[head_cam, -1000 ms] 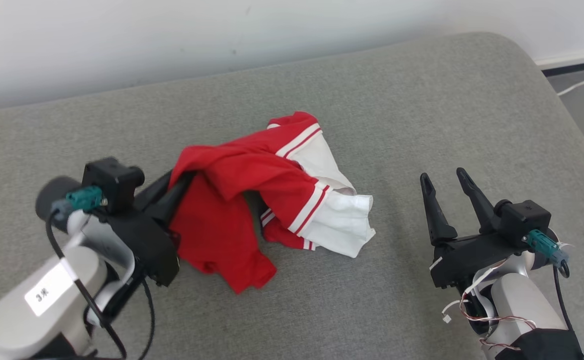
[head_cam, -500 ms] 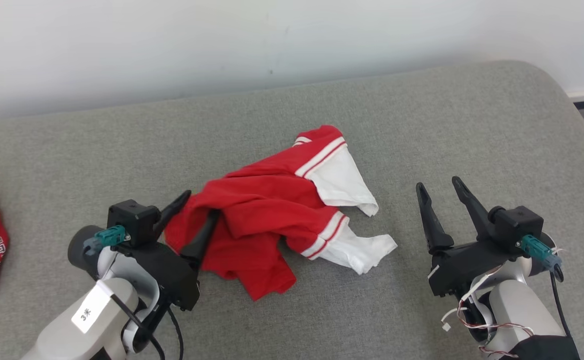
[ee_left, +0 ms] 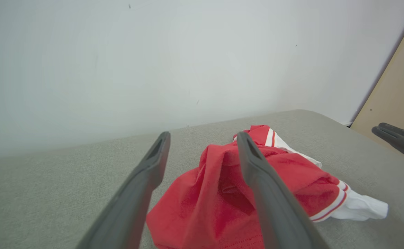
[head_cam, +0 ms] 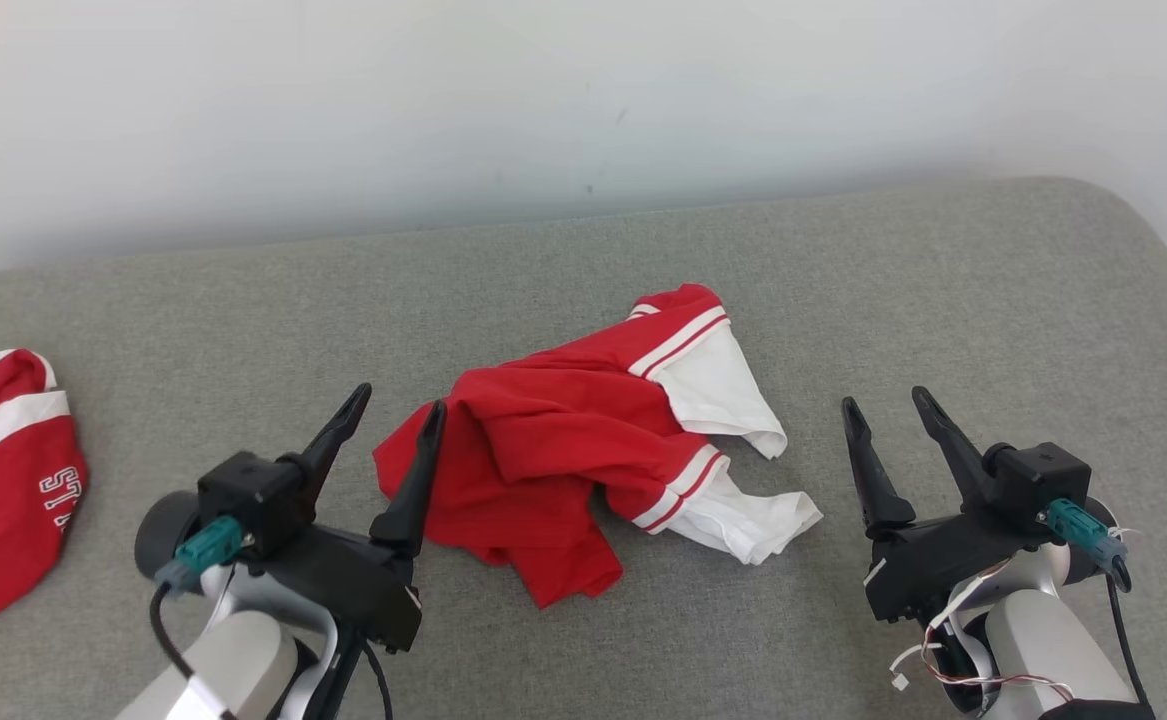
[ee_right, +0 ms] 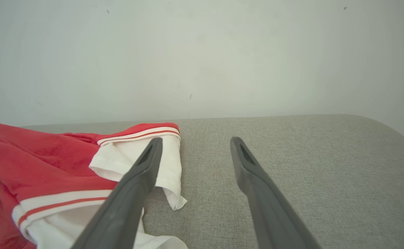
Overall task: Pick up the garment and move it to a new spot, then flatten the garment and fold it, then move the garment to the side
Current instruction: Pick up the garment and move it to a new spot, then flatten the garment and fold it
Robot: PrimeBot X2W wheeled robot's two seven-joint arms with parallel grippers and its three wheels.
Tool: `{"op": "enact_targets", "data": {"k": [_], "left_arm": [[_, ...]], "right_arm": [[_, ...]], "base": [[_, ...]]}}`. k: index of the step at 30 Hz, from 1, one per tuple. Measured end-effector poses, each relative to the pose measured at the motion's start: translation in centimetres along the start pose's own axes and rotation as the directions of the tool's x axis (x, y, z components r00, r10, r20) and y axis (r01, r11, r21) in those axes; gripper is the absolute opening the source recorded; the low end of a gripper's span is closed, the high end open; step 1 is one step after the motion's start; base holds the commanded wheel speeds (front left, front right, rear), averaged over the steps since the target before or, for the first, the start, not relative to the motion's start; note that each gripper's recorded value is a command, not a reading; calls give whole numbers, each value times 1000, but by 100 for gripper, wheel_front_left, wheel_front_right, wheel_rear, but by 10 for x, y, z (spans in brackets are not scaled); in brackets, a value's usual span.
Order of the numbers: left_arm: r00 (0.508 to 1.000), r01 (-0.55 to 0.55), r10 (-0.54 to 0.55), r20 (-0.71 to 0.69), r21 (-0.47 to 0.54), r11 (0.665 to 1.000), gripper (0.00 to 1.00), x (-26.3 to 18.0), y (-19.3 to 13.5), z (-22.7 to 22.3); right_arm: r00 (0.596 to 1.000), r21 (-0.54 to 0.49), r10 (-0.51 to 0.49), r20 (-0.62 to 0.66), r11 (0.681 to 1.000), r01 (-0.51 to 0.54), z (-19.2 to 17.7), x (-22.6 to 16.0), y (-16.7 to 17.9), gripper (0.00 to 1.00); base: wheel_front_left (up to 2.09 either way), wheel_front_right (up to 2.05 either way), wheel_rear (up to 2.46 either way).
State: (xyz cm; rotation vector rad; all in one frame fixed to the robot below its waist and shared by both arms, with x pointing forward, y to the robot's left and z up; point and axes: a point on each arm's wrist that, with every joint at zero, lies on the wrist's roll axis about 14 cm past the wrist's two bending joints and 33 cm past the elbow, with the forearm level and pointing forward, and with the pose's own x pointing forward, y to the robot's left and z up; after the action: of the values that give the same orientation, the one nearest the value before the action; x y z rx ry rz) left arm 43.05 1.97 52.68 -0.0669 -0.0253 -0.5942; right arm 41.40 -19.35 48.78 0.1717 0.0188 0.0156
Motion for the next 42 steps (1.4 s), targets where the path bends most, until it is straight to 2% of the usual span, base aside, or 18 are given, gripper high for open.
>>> {"op": "enact_targets", "data": {"k": [6,14,17,19,23,28,35,42], "left_arm": [[987,-104,100,123,27,994,100,-16,8,31],[964,-229,222,145,38,973,100,-45,32,30],[934,-322,310,178,39,946,100,-56,56,38],[929,-338,325,174,51,940,100,-59,61,36],[892,-433,419,167,54,900,100,-80,86,31],[859,-500,488,158,47,865,100,-102,99,27],[784,-614,606,132,27,788,100,-141,121,17],[772,-629,620,143,20,778,100,-148,124,19]], "right_arm": [[1000,0,14,11,1000,-14,5,-2,5,100],[1000,-4,15,15,1000,-15,7,-4,6,100],[1000,-4,12,15,1000,-12,8,-2,5,100],[1000,-4,10,16,1000,-10,8,-2,4,100],[1000,0,-1,11,1000,1,6,-4,1,100],[1000,1,-14,7,1000,14,5,-5,-3,100],[1000,-13,-21,0,1000,21,5,-2,-5,100],[1000,-13,-11,-10,1000,11,3,0,-1,100]], "base": [[0,0,0],[0,0,0],[0,0,0],[0,0,0],[0,0,0],[0,0,0],[0,0,0],[0,0,0]]}}
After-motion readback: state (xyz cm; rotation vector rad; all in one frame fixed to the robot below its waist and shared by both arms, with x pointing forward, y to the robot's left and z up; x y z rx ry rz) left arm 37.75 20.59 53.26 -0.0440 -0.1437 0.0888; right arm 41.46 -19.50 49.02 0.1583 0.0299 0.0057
